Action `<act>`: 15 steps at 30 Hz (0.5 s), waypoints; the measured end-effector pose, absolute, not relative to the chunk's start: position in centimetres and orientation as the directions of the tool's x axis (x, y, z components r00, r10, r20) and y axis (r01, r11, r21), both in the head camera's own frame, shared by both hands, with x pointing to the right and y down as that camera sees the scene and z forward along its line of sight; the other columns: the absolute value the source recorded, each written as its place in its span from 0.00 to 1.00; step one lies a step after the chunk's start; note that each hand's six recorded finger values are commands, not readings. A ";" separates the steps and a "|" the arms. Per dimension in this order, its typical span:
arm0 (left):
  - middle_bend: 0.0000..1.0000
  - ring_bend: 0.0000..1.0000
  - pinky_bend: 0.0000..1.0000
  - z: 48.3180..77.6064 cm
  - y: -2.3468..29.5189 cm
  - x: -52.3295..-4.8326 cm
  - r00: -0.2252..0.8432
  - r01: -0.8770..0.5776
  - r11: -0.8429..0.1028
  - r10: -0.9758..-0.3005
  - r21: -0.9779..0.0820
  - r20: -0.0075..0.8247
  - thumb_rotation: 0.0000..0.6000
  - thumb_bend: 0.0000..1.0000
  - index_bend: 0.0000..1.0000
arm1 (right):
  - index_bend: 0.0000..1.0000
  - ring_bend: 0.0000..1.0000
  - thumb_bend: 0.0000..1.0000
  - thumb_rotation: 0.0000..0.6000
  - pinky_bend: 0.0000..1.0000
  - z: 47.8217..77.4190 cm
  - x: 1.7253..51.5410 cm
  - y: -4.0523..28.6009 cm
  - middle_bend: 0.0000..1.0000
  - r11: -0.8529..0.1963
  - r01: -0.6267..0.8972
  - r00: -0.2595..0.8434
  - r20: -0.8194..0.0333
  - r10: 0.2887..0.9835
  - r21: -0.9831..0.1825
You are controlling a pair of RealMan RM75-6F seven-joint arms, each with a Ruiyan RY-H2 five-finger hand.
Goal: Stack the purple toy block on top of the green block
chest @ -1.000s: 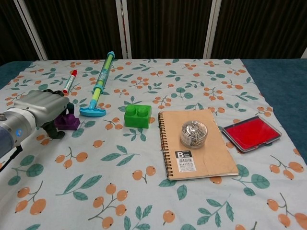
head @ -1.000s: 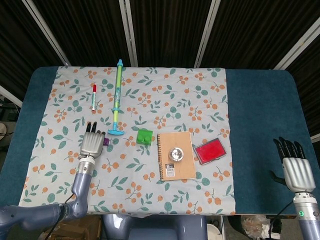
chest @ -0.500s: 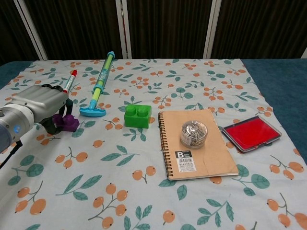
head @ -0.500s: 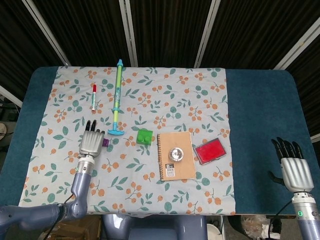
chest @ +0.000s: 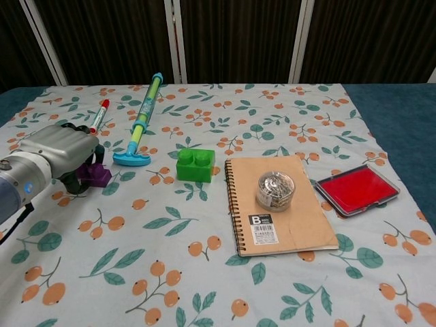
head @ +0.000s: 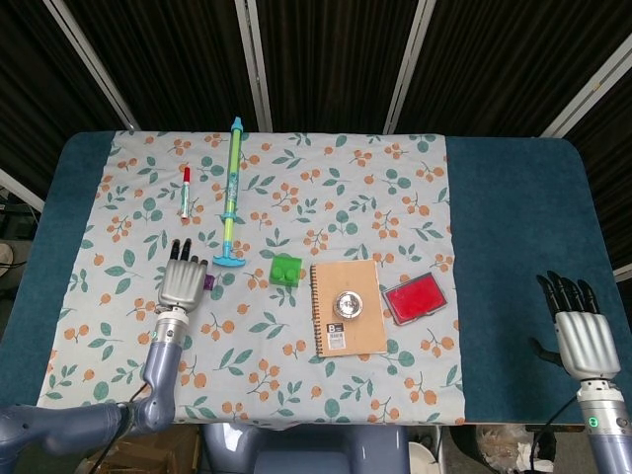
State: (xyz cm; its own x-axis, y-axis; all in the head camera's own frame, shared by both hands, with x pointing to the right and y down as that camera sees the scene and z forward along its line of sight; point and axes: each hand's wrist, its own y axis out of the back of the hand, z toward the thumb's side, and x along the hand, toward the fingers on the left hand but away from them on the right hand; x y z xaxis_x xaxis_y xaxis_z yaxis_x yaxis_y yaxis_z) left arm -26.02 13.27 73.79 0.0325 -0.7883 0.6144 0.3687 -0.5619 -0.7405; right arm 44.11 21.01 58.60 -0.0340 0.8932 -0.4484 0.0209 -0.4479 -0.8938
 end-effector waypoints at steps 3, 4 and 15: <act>0.39 0.04 0.00 73.7 13.3 -25.9 0.036 0.370 -0.559 -0.790 -0.742 0.612 1.00 0.39 0.41 | 0.02 0.09 0.22 1.00 0.00 58.6 44.1 21.0 0.06 -0.447 0.023 -0.033 -0.448 0.894 -0.894; 0.39 0.04 0.00 73.7 13.2 -25.9 0.036 0.371 -0.557 -0.791 -0.743 0.611 1.00 0.39 0.41 | 0.02 0.09 0.22 1.00 0.00 58.6 44.1 21.0 0.06 -0.447 0.023 -0.033 -0.448 0.894 -0.894; 0.40 0.04 0.00 73.9 13.4 -26.0 0.026 0.400 -0.551 -0.792 -0.732 0.610 1.00 0.40 0.44 | 0.02 0.09 0.22 1.00 0.00 58.5 44.0 21.0 0.06 -0.447 0.026 -0.028 -0.447 0.894 -0.894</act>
State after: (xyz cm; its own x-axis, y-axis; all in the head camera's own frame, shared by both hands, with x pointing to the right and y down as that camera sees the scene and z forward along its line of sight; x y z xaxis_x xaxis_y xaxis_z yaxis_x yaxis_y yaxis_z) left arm -26.04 13.42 73.92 0.0264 -0.7917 0.6103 0.4002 -0.5511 -0.7322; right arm 44.04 21.00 58.49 -0.0284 0.8940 -0.4472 0.0262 -0.4466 -0.8944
